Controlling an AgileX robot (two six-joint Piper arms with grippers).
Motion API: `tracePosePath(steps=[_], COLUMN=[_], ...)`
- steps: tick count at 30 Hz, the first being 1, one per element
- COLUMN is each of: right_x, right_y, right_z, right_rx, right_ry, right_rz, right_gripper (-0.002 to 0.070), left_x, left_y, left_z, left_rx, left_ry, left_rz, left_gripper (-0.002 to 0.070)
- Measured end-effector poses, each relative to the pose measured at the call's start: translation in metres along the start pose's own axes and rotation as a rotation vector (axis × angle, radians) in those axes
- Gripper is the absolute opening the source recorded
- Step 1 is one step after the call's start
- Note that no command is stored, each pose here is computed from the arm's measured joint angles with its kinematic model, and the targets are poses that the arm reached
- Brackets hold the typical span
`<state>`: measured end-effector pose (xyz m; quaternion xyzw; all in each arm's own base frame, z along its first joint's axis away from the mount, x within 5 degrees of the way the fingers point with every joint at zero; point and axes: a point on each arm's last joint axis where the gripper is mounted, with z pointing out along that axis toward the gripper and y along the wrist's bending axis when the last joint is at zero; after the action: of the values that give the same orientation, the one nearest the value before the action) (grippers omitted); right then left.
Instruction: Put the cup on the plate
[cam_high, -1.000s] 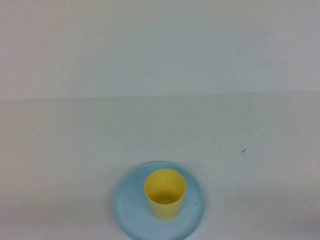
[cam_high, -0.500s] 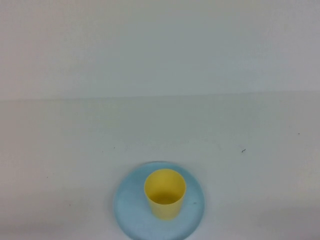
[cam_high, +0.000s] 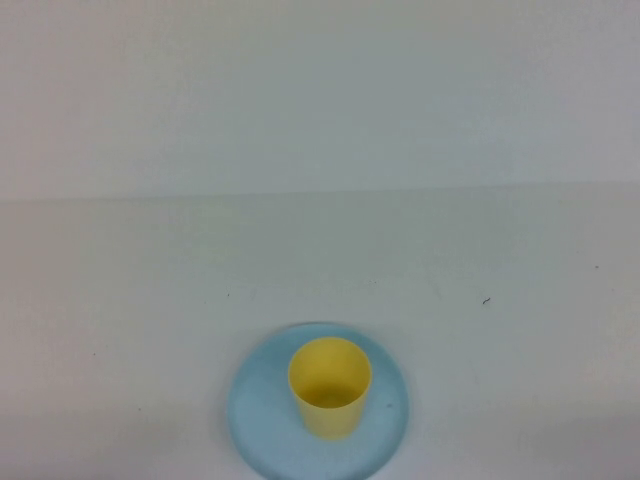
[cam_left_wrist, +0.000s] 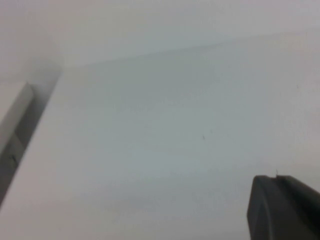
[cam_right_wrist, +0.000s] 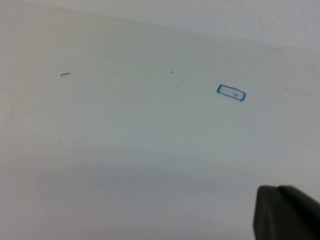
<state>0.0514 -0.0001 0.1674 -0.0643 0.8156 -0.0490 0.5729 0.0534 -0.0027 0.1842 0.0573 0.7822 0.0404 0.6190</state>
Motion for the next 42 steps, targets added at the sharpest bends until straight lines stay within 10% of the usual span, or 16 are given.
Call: tracePosePath(steps=[42], right_x=[0.0], right_y=[0.0], right_z=[0.0], right_rx=[0.0], right_ry=[0.0], right_rz=[-0.006], right_gripper=[0.0001], left_x=[0.0066], left_y=[0.0047], left_z=[-0.0002], left_rx=[-0.053], left_ry=[0.068], left_rz=[-0.017], left_gripper=[0.0001])
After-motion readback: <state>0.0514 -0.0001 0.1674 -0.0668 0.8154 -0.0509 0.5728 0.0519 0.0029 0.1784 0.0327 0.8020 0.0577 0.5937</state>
